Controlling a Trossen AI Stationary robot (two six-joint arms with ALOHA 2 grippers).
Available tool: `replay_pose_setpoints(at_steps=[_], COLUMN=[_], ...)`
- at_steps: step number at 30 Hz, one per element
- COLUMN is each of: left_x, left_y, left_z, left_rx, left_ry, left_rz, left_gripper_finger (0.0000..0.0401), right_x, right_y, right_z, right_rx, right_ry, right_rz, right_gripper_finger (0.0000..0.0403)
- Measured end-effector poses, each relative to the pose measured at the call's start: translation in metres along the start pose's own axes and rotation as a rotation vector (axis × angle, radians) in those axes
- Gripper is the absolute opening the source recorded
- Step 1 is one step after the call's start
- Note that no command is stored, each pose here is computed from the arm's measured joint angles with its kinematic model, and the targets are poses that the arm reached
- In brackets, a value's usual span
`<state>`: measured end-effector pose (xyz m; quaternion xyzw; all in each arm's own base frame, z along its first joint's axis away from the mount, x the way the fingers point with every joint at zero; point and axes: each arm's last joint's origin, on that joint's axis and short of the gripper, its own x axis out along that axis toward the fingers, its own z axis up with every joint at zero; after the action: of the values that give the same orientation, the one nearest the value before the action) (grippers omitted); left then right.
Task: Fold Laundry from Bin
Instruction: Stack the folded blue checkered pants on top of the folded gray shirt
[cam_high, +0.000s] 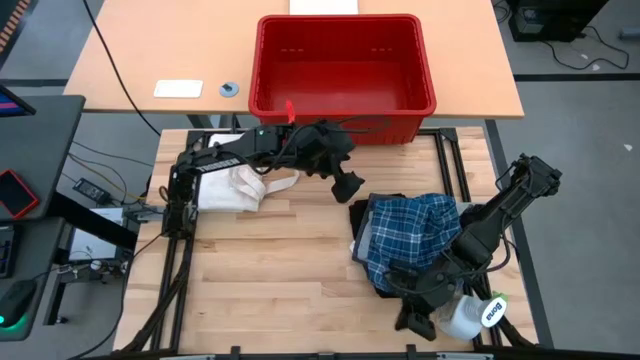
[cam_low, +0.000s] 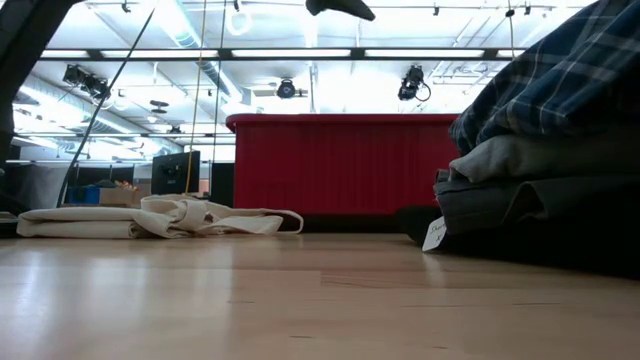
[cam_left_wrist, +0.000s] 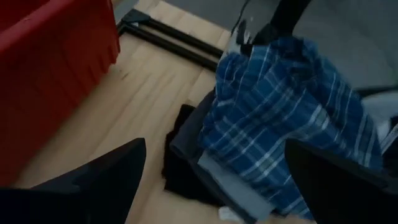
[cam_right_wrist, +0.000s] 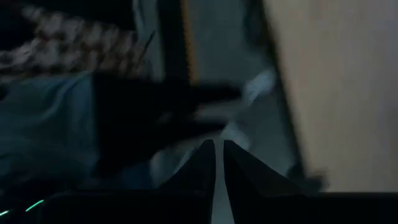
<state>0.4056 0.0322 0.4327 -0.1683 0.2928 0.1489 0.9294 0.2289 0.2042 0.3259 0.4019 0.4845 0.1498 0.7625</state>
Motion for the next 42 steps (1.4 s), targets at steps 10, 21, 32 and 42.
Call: replay_pose_setpoints(at_steps=[10, 21, 32, 42], left_x=[-0.018, -0.037, -0.040, -0.024], left_y=[-0.003, 0.002, 0.003, -0.001], left_z=[0.009, 0.000, 0.001, 0.000], left_rx=[0.187, 0.363, 0.470, 0.265], left_ry=[-0.084, 0.016, 0.007, 0.013], left_rz=[-0.048, -0.047, -0.051, -0.055], left_gripper_finger=[0.0389, 0.0389, 0.0389, 0.0389], right_x=[-0.052, -0.113, -0.130, -0.183], right_y=[-0.002, -0.076, -0.128, -0.101], right_z=[0.010, -0.002, 0.034, 0.023], right_rx=[0.003, 0.188, 0.237, 0.040], right_ry=[-0.129, -0.072, -0.227, -0.216], right_rz=[-0.069, -0.831, -1.157, -0.927], right_gripper_finger=[0.0033, 0.0014, 0.0015, 0.0014])
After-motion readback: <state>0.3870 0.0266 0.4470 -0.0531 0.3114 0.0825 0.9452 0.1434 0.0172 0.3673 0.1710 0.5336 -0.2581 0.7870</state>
